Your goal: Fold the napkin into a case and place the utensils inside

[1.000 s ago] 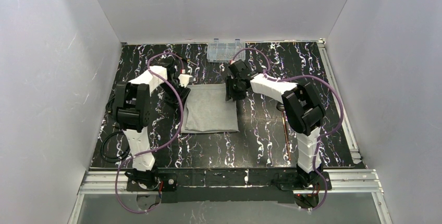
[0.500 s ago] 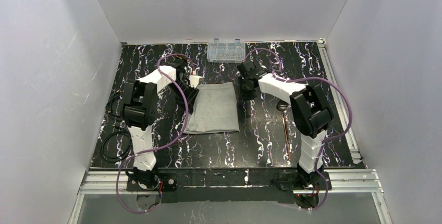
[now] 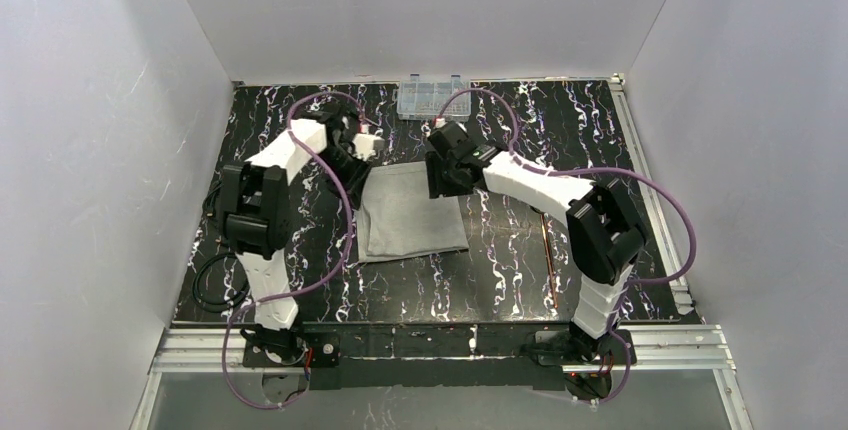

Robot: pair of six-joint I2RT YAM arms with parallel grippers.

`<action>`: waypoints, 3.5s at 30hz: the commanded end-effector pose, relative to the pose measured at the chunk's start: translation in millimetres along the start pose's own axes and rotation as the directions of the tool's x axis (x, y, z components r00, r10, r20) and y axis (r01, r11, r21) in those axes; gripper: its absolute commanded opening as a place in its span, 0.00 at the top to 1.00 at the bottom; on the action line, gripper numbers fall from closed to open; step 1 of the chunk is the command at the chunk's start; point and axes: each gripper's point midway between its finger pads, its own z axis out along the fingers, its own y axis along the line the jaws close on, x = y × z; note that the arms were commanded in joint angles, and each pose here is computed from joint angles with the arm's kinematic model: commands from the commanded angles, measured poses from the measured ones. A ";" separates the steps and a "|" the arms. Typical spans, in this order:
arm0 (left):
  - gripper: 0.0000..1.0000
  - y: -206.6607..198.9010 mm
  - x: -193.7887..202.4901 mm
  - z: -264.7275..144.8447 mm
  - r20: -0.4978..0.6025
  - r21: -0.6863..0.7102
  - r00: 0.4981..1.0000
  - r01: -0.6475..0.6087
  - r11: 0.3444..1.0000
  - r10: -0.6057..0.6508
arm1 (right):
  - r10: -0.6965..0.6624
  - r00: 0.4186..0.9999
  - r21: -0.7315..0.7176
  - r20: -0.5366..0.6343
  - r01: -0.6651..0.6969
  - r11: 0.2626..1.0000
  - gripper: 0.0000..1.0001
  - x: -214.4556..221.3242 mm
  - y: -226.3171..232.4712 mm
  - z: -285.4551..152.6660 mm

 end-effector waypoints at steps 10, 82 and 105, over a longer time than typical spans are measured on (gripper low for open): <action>0.64 54.7 -6.7 -56.4 0.152 -0.189 0.986 0.100 0.977 -0.071 | -0.038 0.999 0.022 -0.003 0.038 0.999 0.45 -0.7 4.8 17.8; 0.37 -98.1 15.8 -7.2 0.030 0.133 0.999 0.013 0.991 -0.017 | 0.237 0.957 0.086 0.167 -0.254 0.963 0.35 -100.4 -124.6 -2.3; 0.59 -97.6 -4.1 32.0 0.006 0.120 0.992 0.122 0.985 -0.124 | 0.214 0.964 -0.083 0.158 -0.203 0.976 0.36 -98.9 -52.5 -14.3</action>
